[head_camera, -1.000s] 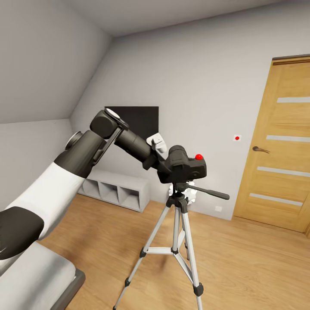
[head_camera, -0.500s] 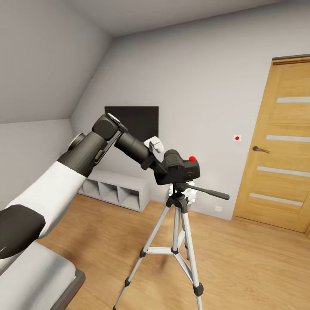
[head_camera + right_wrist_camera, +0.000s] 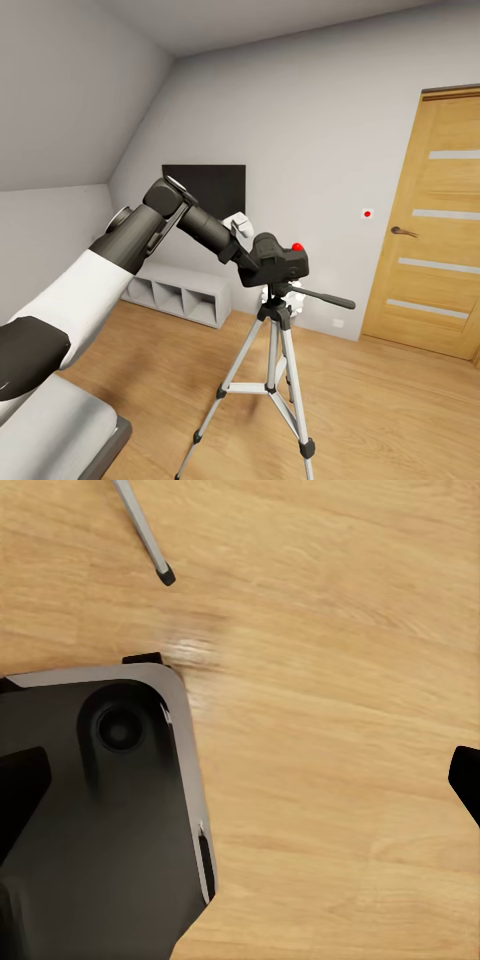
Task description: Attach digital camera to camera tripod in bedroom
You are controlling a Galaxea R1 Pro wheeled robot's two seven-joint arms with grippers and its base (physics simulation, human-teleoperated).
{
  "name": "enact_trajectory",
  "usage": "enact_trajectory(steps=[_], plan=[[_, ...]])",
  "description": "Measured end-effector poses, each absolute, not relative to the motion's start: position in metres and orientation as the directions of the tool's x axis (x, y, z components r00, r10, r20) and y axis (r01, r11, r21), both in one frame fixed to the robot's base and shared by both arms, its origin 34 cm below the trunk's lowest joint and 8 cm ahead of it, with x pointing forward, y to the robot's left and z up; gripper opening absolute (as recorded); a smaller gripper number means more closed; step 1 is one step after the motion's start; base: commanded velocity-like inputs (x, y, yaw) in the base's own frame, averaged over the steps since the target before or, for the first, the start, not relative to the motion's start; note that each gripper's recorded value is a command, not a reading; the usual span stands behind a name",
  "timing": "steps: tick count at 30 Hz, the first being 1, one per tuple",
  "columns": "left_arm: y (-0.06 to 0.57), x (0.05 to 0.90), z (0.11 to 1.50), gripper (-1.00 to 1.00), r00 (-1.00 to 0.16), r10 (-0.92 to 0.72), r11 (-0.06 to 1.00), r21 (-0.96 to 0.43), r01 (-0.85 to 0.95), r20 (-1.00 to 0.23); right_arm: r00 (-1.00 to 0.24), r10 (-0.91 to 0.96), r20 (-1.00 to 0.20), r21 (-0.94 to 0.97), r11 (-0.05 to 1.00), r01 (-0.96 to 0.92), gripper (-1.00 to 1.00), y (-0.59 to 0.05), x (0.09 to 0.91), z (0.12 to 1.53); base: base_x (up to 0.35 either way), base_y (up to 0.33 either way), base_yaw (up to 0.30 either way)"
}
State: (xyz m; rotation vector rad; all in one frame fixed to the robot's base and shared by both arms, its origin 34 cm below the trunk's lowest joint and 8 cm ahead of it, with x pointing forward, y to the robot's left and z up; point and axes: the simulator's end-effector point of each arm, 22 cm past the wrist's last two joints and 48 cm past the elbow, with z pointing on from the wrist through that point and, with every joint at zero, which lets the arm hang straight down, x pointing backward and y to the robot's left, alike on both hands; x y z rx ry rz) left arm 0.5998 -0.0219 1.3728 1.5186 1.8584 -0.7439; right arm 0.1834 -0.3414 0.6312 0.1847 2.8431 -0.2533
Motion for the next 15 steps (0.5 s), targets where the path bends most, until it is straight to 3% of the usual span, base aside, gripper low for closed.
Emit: enact_trajectory(steps=[15], plan=[[-0.0253,0.595,1.3745,-1.0,-0.121,0.644,0.166,-0.016,0.986,-0.755,-0.953,0.098,-0.287,-0.155,0.977,0.147,1.0,-0.3413,0.1835,0.6311,0.0,0.0,0.0]])
